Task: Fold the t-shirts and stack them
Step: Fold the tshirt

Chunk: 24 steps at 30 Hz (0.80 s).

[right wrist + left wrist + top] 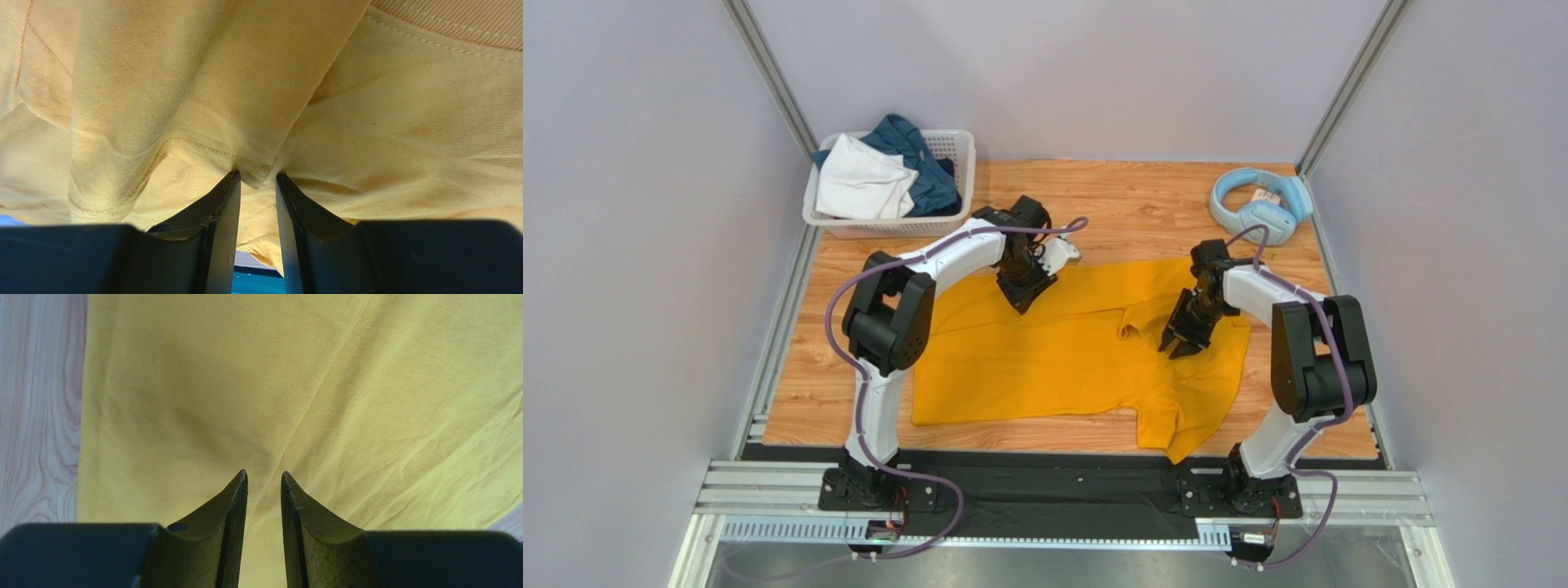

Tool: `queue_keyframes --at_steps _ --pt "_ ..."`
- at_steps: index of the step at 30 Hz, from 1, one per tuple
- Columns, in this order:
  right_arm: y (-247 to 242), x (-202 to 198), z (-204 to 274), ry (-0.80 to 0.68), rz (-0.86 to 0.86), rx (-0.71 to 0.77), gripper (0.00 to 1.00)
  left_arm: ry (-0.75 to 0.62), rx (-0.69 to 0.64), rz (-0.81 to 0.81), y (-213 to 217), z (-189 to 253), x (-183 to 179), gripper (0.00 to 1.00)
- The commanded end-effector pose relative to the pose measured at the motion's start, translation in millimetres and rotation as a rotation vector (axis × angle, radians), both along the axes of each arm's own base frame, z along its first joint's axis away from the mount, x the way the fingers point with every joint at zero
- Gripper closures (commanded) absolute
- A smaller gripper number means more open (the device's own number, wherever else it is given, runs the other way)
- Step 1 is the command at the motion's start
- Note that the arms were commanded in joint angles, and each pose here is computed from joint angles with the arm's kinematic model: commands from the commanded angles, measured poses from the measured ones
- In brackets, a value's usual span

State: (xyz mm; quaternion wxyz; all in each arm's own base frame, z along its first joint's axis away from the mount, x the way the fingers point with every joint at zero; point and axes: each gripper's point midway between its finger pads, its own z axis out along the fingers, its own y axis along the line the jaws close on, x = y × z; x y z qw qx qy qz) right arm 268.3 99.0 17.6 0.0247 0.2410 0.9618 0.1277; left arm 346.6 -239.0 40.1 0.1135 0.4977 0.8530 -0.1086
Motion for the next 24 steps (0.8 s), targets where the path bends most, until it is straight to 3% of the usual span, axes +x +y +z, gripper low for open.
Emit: queue_keyframes --at_steps 1,13,24 --pt "1.5 16.4 0.6 -0.04 -0.01 0.001 0.69 -0.005 -0.021 -0.008 -4.0 4.4 2.3 0.67" --pt "2.4 28.2 14.6 -0.07 -0.007 0.002 0.78 -0.006 -0.013 -0.012 -1.2 0.4 0.2 0.68" --pt "3.8 20.4 12.8 -0.041 0.002 0.012 0.68 -0.013 0.001 -0.024 3.4 -3.1 -2.0 0.69"
